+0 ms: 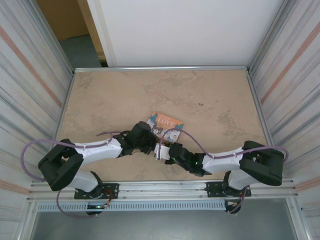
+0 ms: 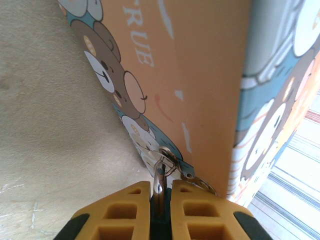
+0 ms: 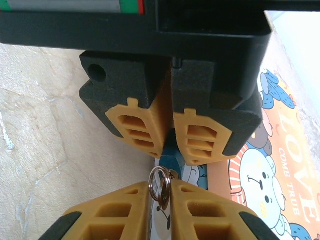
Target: Unlock a padlock with a key
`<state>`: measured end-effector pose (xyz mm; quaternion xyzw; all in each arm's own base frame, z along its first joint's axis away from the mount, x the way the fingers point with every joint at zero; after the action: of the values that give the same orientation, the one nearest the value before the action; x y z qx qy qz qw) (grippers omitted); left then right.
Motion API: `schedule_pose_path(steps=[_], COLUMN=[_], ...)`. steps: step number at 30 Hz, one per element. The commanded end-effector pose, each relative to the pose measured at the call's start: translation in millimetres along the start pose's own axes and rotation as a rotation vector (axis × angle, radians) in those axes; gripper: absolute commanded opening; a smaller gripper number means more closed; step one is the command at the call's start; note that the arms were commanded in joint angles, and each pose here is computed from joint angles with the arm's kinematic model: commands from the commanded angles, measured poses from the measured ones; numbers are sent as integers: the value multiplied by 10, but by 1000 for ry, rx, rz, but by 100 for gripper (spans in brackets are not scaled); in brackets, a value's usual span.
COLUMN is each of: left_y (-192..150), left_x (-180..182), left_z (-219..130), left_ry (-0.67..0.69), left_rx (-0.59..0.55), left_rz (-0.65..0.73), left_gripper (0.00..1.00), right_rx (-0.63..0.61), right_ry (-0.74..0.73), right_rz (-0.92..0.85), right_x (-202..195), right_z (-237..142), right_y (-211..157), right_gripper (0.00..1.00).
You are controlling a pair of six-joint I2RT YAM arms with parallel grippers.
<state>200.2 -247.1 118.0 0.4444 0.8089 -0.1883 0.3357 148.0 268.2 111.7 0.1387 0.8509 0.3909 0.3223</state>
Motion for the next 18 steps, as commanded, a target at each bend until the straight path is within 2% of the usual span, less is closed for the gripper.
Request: schedule_pose_path(steps=[1,6,9,18], left_y=[-40,-53,-59,-87], left_x=[-125,-128,-125,-125], left_z=[12,23,30,49], left_ry=[-46,-49,-47,-45], left_rx=[20,26,27,31], left_rz=[-4,-3,-3,-2], left_gripper=[0,0,0,0], right_rx=[-43,-43,-47,-54], right_ry=[-24,-21,-15,-13], right_rz=[64,93,128,257], right_x=[-37,-27,-20,-37], right_z=[41,54,56,81], right_y=[144,136,139,144], right_gripper=[14,7,0,0])
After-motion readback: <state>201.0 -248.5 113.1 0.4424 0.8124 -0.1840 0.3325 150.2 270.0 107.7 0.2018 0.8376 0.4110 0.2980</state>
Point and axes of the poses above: each hand's point on the last joint's axis, 136 mm out from that joint toward the fingers, its own z axis out along the fingers, its own x axis along the line the jaws close on, y = z × x, the point moved 7 cm from there along -z, back along the fingers, and after that the axes turned 11 degrees about z, right-handed, at the moved point
